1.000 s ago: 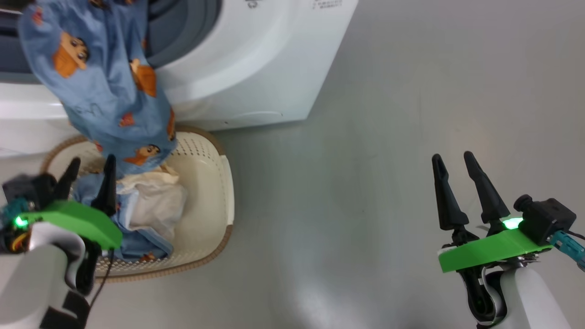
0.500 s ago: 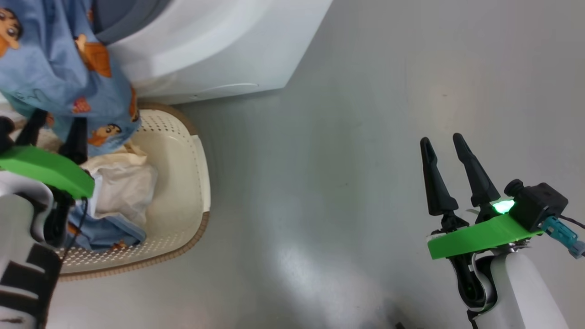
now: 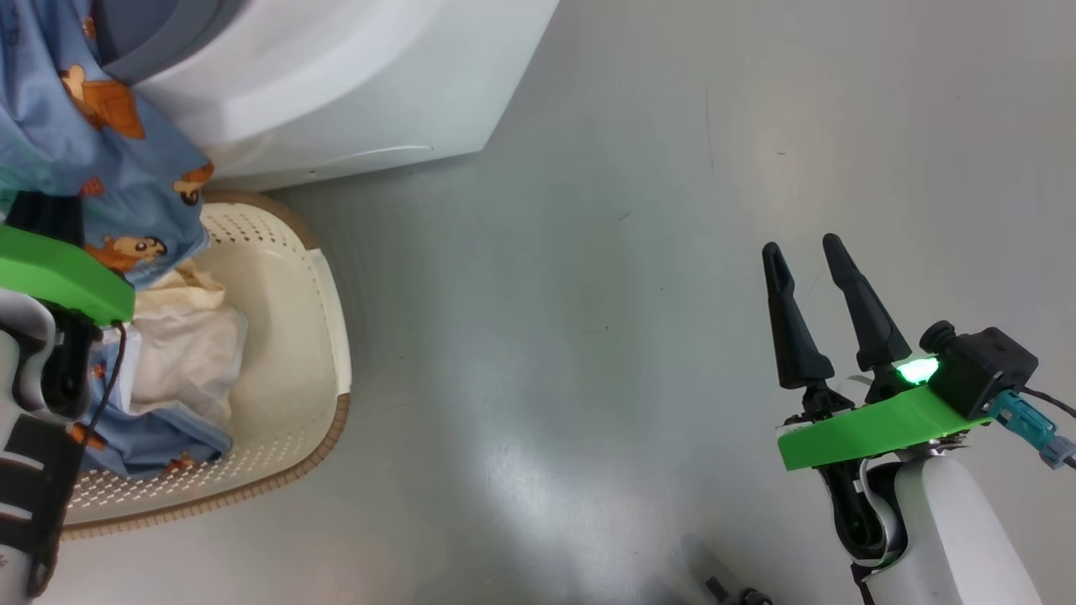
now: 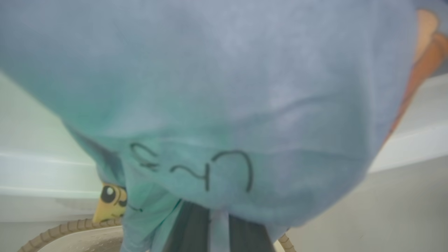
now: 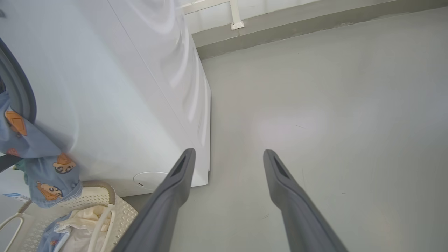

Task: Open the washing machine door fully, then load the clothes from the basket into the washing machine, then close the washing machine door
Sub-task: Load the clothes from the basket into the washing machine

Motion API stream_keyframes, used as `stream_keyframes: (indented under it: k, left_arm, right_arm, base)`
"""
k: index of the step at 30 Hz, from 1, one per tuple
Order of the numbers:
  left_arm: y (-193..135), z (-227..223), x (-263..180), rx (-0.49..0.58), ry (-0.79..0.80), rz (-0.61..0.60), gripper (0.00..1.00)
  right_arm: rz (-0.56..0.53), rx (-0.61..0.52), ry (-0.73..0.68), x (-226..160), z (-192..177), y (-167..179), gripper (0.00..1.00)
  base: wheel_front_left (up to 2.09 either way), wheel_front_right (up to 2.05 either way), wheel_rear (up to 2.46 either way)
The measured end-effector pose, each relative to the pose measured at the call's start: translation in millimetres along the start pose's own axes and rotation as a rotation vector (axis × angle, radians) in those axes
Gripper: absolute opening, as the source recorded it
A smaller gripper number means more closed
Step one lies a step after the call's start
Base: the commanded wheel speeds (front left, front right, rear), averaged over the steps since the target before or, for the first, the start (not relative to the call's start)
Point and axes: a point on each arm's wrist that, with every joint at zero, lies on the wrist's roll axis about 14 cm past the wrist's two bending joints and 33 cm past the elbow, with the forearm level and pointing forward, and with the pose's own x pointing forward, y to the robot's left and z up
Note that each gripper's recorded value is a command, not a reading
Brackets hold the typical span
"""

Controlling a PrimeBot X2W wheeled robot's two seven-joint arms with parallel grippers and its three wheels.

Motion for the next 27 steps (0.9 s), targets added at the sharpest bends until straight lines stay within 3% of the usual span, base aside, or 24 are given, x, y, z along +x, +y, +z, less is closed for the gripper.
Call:
stream_keyframes:
  k: [13, 27]
  left_arm:
    - [-3.9, 37.9, -22.6, -0.146, -0.156, 0.014, 0.0]
    - [-21.6, 110.0, -41.5, -0.098, -0.389, -0.048, 0.0]
  right_arm:
    - [0.022, 0.019, -0.026, 4.4, 7.3, 9.5, 1.0]
    - [0.038, 0.035, -0.041, 5.6, 12.1, 15.9, 1.0]
  base:
    - [0.0, 0.0, 0.0]
    - [0.0, 0.0, 0.0]
